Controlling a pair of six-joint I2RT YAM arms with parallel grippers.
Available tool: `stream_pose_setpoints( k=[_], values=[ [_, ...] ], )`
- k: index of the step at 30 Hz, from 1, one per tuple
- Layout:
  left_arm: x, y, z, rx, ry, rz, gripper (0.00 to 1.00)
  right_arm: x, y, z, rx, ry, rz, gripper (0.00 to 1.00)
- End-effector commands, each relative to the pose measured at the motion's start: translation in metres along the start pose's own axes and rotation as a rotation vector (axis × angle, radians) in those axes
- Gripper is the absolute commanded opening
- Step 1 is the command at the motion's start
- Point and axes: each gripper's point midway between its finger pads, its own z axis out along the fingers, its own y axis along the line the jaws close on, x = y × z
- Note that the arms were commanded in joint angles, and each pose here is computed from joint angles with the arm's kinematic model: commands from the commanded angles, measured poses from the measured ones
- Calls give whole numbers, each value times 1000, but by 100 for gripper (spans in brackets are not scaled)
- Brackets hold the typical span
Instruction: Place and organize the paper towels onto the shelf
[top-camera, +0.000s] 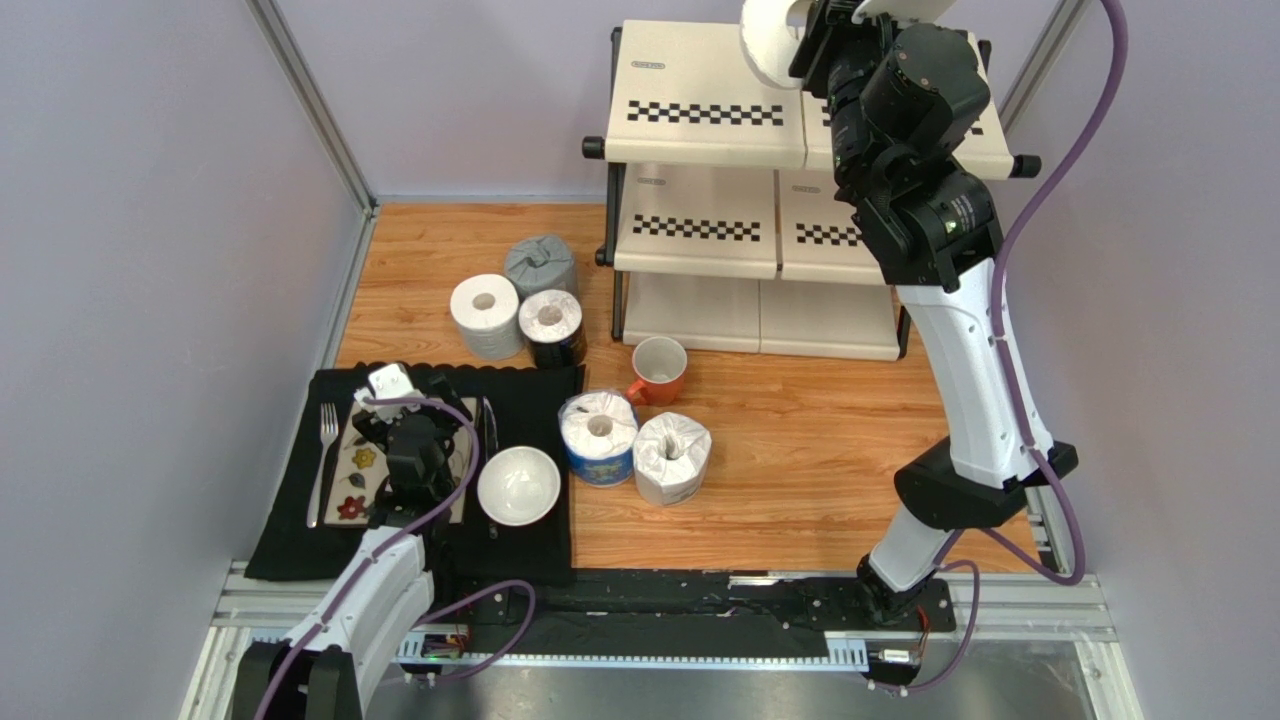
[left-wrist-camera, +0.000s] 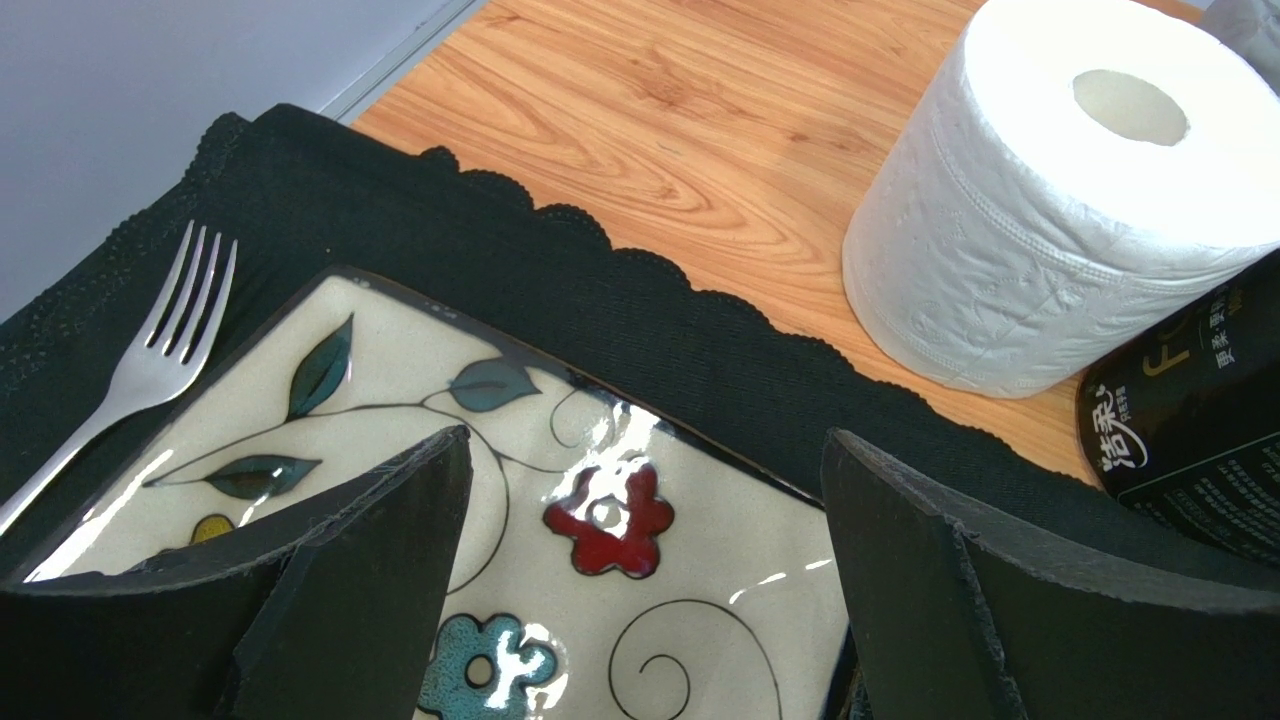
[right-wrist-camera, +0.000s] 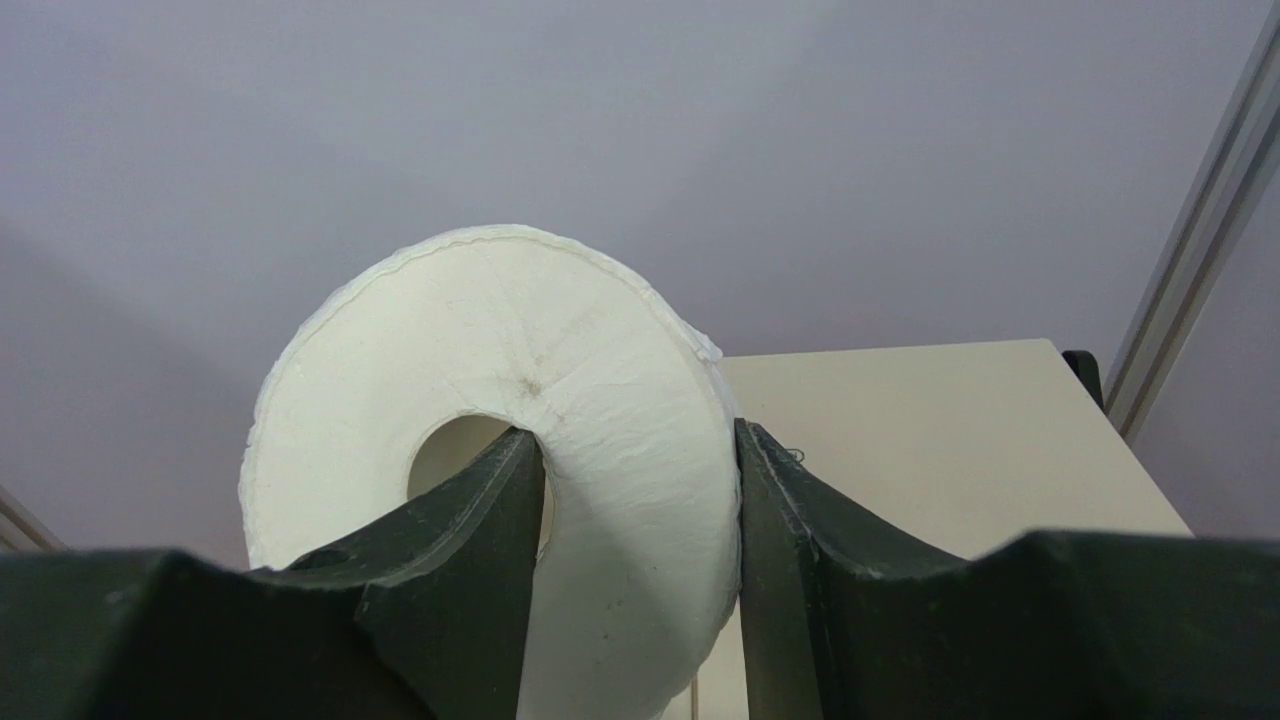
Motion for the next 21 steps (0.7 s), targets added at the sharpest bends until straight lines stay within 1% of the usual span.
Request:
stream_pose_setpoints(
  k=[1, 14, 21],
  values=[
    [85, 38, -23, -56, 154, 84, 94, -18, -4, -6, -16, -40, 44, 16],
    [86, 38, -23, -56, 157, 86, 94, 19, -4, 6, -36, 46, 4, 17],
    [86, 39, -23, -59, 159, 87, 94, 32, 2, 6, -81, 75, 5, 18]
  ],
)
